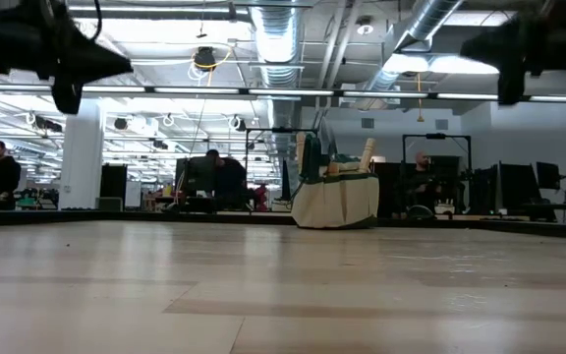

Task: Pick & Place Garden tools in Gardening bag
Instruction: Return to Home Position

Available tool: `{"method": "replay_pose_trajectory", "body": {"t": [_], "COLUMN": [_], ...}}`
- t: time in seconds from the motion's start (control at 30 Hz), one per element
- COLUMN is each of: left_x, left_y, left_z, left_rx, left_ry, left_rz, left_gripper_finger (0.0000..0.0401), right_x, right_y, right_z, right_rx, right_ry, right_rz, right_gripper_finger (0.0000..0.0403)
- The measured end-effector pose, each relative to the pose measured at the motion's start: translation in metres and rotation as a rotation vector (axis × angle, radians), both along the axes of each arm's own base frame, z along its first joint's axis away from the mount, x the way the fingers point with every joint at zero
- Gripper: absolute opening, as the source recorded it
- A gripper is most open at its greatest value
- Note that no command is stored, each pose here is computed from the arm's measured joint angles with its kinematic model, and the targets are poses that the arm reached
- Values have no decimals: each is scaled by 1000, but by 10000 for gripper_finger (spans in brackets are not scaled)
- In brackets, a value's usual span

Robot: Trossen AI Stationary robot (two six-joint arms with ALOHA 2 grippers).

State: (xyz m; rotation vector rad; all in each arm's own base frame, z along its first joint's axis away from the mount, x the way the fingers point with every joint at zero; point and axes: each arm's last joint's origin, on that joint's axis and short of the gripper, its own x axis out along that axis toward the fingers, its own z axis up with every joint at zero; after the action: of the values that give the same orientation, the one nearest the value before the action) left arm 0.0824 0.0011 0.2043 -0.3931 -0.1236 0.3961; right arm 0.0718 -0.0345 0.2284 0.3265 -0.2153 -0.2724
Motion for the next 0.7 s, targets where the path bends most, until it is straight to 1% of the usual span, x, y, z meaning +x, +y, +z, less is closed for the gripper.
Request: {"method": "replay_pose_trajectory", "body": {"t": [0.1, 0.2, 0.27, 0.37, 0.47, 0.53, 0.63, 0.7], "left_x": [6, 9, 11, 12, 12, 13, 13, 13], "left_y": [-1, -2, -3, -4, -4, -6, -11, -14], "left_z": [-19, -29, -30, -31, -30, -29, -26, -26], "left_rx": [-37, -61, -37, 8, 40, 58, 68, 52], "left_ry": [23, -1, -10, -2, 5, -9, -48, -55], "left_rz": [-2, -21, -47, -53, -78, -150, -321, -426], "left_gripper_finger": [1, 1, 1, 1, 1, 1, 1, 1], "right_x": [8, 12, 14, 15, 16, 16, 17, 17], "right_y": [-4, -6, -8, -8, -6, -4, -1, 1], "right_z": [-20, -36, -46, -51, -54, -54, -55, -56], "right_rx": [27, 53, 80, 109, 103, 94, 70, 57], "right_ry": [-34, -59, -38, 10, 44, 57, 75, 89], "right_rz": [5, -4, -2, 2, 74, 145, 254, 298], "right_gripper_finger": [62, 62, 62, 62, 60, 51, 26, 8]}}
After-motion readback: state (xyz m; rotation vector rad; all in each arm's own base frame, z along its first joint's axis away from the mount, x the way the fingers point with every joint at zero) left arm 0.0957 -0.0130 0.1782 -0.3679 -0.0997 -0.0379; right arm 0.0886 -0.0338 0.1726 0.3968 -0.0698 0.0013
